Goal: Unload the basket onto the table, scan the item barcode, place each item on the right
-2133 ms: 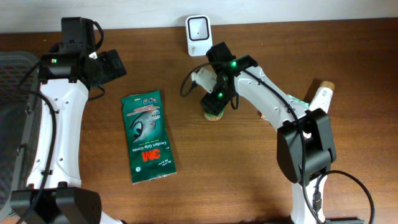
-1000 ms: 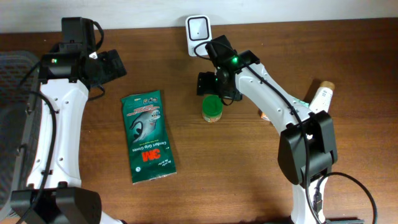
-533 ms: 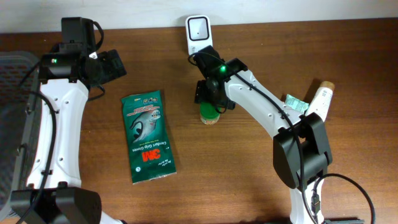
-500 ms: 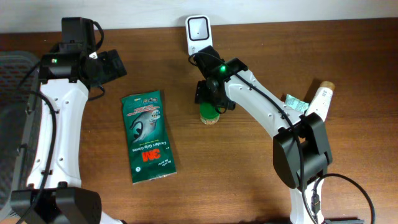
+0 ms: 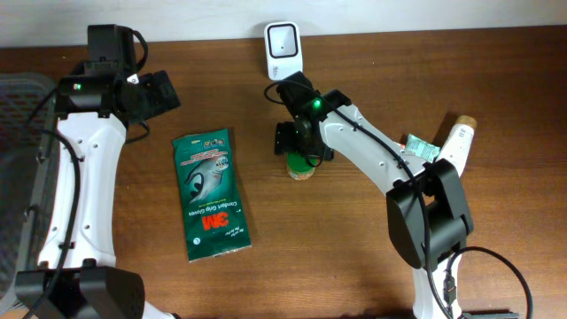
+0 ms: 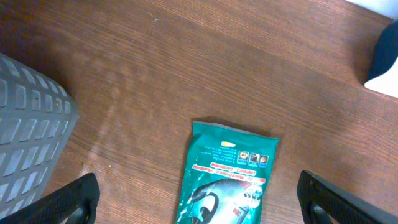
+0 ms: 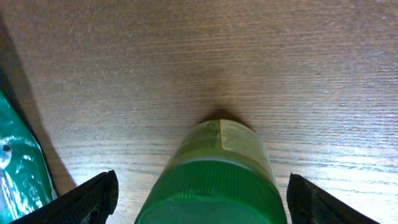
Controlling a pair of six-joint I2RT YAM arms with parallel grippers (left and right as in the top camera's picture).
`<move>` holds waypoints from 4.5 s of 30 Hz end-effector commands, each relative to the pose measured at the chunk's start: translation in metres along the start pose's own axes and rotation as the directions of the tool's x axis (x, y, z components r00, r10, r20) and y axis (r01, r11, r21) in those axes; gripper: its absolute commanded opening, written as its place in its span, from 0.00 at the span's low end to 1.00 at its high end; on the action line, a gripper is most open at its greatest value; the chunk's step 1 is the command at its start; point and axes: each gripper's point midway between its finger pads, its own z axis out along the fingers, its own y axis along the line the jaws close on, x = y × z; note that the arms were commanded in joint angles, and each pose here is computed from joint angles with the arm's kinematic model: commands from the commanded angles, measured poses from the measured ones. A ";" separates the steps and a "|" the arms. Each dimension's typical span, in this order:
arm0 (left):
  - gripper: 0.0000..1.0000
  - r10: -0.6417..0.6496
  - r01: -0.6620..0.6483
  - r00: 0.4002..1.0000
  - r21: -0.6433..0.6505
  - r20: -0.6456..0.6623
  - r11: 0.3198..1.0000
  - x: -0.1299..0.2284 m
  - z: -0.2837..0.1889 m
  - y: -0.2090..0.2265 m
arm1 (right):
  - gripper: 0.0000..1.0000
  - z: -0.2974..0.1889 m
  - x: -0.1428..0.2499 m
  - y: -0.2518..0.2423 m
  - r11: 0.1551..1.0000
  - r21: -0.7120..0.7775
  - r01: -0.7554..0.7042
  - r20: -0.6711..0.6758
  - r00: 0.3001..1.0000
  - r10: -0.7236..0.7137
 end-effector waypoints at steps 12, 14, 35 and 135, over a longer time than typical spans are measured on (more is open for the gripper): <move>0.99 0.011 -0.011 1.000 0.006 0.012 1.000 -0.004 -0.004 0.000 | 0.57 -0.006 0.014 -0.012 0.999 0.031 0.042 -0.058 0.997 -0.040; 0.99 0.011 -0.011 1.000 0.006 0.012 1.000 -0.004 -0.004 0.000 | 0.54 -0.006 0.011 -0.016 0.999 0.033 0.033 -0.056 0.998 -0.031; 0.99 0.011 -0.011 1.000 0.006 0.013 1.000 -0.004 -0.004 0.000 | 0.44 -0.061 -0.003 -0.008 0.021 -0.059 0.998 0.006 0.021 -1.000; 0.99 0.011 -0.011 1.000 0.006 0.013 1.000 -0.004 -0.004 0.000 | 0.90 -0.007 -0.014 -0.016 0.934 0.095 0.344 -0.160 0.931 -0.327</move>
